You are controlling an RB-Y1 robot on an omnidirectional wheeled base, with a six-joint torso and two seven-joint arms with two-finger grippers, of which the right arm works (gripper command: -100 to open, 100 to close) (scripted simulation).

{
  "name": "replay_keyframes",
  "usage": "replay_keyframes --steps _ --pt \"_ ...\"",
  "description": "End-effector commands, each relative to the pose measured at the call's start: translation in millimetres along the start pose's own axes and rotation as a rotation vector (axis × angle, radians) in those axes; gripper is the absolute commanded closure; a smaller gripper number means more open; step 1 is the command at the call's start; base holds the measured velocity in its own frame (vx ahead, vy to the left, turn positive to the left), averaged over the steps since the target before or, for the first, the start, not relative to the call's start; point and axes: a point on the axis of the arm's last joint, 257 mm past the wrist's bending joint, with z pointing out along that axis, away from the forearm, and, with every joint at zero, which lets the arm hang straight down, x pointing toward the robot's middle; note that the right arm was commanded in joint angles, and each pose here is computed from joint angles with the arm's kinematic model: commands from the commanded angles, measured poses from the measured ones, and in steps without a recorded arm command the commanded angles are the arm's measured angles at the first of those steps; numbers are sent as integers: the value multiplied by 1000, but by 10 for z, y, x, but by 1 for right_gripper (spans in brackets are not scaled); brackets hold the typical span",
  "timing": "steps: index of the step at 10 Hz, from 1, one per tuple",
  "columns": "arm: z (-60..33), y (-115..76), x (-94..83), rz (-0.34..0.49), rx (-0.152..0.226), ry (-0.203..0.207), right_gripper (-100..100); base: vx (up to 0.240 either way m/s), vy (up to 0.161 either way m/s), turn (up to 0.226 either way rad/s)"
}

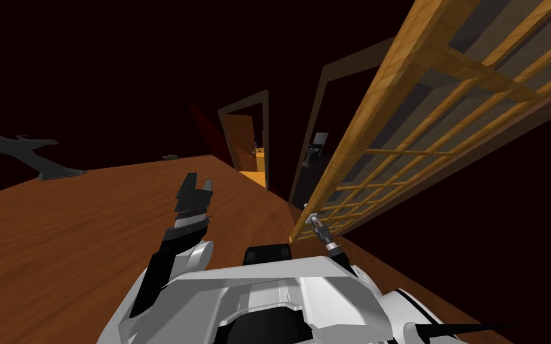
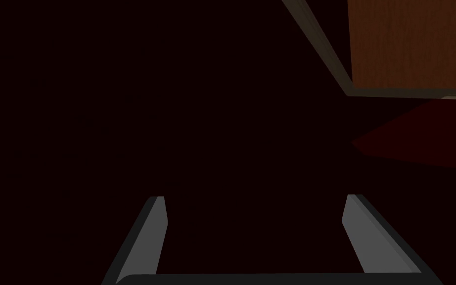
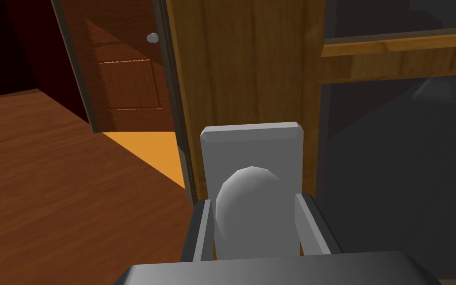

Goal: Pull the door open

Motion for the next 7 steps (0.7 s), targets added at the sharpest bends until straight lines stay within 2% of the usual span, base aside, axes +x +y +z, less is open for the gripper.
replay_keyframes --steps 1,7 --pt "-50 -31 -14 2 11 -4 100 -188 -69 84" --pt "-181 -99 -6 3 60 -8 100 -189 -89 113"
